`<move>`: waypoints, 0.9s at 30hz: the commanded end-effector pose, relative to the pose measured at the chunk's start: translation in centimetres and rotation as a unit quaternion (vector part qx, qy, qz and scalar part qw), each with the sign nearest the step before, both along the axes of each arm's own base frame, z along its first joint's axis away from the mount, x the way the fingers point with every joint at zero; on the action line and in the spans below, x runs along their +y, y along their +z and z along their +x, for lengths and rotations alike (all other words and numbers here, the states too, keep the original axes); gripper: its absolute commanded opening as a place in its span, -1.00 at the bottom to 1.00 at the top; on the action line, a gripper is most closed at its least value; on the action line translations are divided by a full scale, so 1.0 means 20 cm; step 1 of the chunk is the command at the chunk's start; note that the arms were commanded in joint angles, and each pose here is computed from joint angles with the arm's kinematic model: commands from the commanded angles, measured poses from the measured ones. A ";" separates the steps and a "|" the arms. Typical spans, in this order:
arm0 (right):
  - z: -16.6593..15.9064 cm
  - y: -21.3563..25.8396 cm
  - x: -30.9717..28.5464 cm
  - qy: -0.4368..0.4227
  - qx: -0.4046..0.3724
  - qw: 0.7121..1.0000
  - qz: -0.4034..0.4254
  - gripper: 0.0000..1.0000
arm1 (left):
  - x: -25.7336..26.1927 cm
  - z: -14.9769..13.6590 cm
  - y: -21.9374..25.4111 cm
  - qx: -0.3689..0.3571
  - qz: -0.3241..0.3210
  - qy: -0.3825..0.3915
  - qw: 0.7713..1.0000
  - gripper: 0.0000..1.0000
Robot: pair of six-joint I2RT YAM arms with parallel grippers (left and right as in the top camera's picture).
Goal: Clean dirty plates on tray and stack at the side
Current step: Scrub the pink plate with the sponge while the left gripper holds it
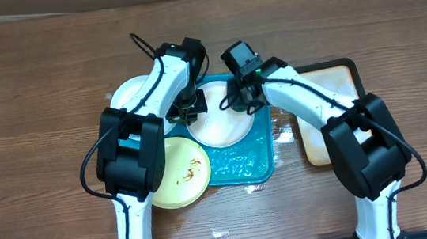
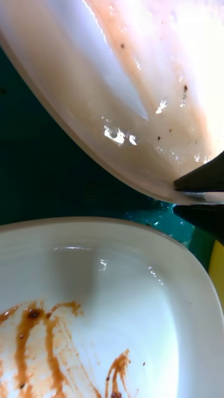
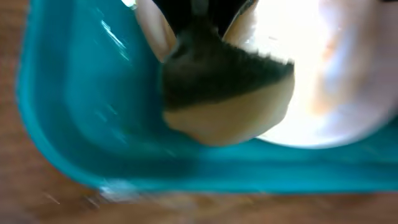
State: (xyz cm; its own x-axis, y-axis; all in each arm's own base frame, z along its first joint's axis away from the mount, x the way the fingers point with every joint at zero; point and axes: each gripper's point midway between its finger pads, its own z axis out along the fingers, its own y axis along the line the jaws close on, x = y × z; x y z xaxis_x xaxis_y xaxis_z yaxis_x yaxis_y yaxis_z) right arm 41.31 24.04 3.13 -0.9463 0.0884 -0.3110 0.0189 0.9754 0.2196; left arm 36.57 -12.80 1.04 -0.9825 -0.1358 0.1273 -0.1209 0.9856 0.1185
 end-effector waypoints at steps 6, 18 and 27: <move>0.02 0.09 0.26 0.051 0.002 0.989 0.135 -0.92 | -0.02 -0.05 -0.08 0.017 0.028 -0.041 0.999 -0.91; -0.06 0.10 0.40 0.043 0.023 0.984 0.169 -0.92 | -0.07 -0.06 -0.08 0.020 0.005 -0.053 0.998 -0.92; -0.11 0.14 0.54 0.103 0.006 0.974 0.201 -0.92 | -0.24 -0.06 -0.09 0.025 -0.098 -0.078 0.992 -0.92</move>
